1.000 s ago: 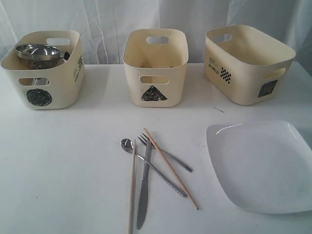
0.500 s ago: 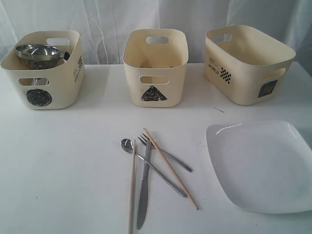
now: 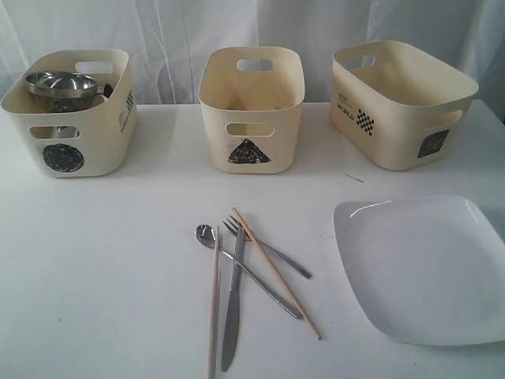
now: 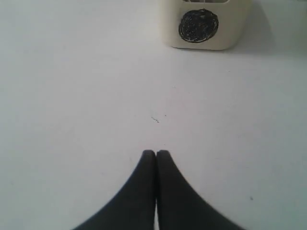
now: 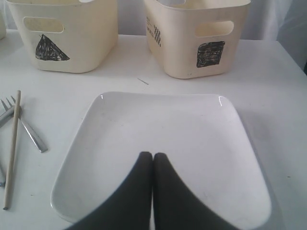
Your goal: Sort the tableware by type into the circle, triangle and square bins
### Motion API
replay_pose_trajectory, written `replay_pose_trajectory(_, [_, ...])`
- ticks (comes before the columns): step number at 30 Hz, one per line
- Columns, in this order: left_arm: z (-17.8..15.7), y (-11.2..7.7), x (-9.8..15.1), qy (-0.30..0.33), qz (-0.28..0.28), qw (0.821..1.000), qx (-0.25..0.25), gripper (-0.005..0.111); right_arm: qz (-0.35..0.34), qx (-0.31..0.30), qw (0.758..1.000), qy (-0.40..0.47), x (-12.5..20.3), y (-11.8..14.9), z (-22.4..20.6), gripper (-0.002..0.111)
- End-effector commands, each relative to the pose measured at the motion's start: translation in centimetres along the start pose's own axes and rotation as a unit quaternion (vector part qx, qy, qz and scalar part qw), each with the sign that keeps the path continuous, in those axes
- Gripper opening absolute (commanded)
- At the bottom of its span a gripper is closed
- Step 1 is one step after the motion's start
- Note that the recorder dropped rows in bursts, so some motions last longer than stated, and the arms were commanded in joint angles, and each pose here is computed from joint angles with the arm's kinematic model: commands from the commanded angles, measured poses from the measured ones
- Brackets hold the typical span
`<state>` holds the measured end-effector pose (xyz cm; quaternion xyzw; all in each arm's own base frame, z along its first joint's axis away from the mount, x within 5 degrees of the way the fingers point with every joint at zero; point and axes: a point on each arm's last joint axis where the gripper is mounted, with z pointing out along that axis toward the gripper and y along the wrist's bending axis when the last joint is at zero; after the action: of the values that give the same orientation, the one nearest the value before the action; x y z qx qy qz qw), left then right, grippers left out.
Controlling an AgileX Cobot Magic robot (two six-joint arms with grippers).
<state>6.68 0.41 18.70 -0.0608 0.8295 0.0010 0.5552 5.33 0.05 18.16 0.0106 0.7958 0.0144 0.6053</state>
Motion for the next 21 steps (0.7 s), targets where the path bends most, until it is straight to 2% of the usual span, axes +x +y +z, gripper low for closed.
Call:
replay_pose_trajectory(1, [0.6, 0.0, 2.2, 0.03, -0.11, 0.993, 0.005, 0.0, 0.0, 0.003, 1.0, -0.004, 0.0, 0.0, 0.0, 0.0])
replay_pose_trajectory(4, [0.4, 0.0, 3.6, 0.107, -0.08, 0.991, -0.001, 0.0, 0.0, 0.003, 1.0, -0.004, 0.0, 0.0, 0.0, 0.0])
replay_pose_trajectory(8, [0.5, 0.4, 3.4, 0.093, -0.041, 0.995, -0.017, 0.0, 0.0, 0.003, 1.0, -0.004, 0.0, 0.0, 0.0, 0.0])
replay_pose_trajectory(14, [0.5, 0.4, 3.4, 0.09, -0.038, 0.995, -0.016, 0.0, 0.0, 0.003, 1.0, -0.004, 0.0, 0.0, 0.0, 0.0])
replay_pose_trajectory(18, [0.0, 0.4, 3.4, 0.066, -0.034, 0.997, -0.021, 0.0, 0.0, 0.003, 1.0, -0.004, 0.0, 0.0, 0.0, 0.0])
replay_pose_trajectory(20, [-0.4, 0.5, 3.2, 0.034, 0.039, 0.998, -0.028, 0.0, 0.0, 0.003, 1.0, -0.004, 0.0, 0.0, 0.0, 0.0])
replay_pose_trajectory(21, [-0.6, 0.5, 3.1, 0.018, 0.098, 0.995, -0.029, 0.0, 0.0, 0.003, 1.0, -0.004, 0.0, 0.0, 0.0, 0.0])
